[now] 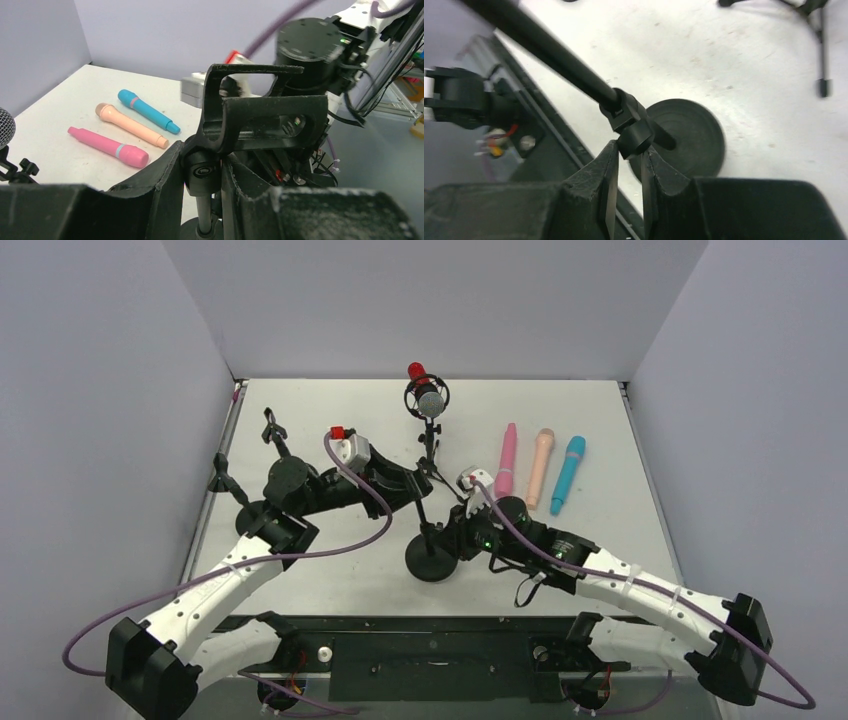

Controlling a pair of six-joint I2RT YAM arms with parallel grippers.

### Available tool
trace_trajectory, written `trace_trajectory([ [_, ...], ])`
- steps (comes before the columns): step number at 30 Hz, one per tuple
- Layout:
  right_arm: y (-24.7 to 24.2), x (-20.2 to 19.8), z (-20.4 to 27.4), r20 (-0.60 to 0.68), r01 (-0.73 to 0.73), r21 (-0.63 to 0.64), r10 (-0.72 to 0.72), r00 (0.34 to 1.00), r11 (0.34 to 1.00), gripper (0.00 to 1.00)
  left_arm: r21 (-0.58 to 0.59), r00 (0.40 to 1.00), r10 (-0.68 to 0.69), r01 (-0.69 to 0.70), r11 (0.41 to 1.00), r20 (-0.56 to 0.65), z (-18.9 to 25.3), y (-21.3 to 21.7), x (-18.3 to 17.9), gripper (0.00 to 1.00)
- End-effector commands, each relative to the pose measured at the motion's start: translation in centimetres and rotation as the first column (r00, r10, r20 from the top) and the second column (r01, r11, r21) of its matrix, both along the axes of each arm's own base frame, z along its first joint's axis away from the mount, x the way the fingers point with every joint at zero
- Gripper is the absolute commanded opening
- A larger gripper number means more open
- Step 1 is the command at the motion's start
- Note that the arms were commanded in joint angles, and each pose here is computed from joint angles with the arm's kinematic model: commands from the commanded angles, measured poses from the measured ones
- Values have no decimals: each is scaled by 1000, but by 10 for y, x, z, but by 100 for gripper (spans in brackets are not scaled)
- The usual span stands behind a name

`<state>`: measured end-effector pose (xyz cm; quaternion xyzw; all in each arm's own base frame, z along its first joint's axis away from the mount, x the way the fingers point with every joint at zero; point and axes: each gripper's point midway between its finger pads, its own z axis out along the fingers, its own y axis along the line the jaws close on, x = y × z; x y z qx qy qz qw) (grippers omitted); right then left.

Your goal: Remove the microphone from the stand

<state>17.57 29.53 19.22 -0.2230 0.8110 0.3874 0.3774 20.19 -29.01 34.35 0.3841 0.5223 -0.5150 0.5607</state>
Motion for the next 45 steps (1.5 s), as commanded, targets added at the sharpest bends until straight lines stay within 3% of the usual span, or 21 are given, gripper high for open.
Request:
trace_trajectory([
  [1, -20, 26, 31, 363, 192, -106, -142, 921, 976, 0, -94, 999, 24, -21, 995, 36, 50, 0, 6, 0],
  [7, -31, 26, 44, 551, 325, -133, -202, 809, 936, 0, -78, 999, 36, -39, 996, -34, 46, -5, 16, 0],
  [12, -27, 27, 36, 535, 310, -166, -179, 826, 936, 1, -74, 998, 54, -56, 996, -28, 45, -4, 19, 0],
  [15, -21, 29, 27, 418, 232, -150, -152, 896, 961, 18, -70, 998, 67, -68, 995, -15, 44, -3, 20, 0],
  [18, -22, 24, 17, 299, 148, -98, -113, 948, 984, 40, -61, 997, 73, -72, 996, 5, 43, -1, 19, 0],
  [22, -13, 3, 24, 147, -45, 75, 34, 989, 996, 54, -53, 998, 47, -45, 998, 34, 44, -1, 13, 0],
  [27, 3, -18, 39, 93, -221, 243, 204, 975, 945, 60, -39, 995, -68, 71, 997, 68, 48, -6, -6, 0],
  [32, 12, -32, 48, 78, -325, 295, 317, 945, 898, 59, -38, 981, -166, 170, 985, 101, 57, -9, -20, 0],
  [38, 19, -41, 53, 56, -391, 315, 394, 917, 865, 51, -37, 962, -253, 258, 965, 99, 60, -11, -31, 0],
  [45, 17, -43, 60, 63, -401, 304, 402, 914, 864, 29, -18, 947, -311, 313, 950, 83, 58, -14, -35, 0],
])
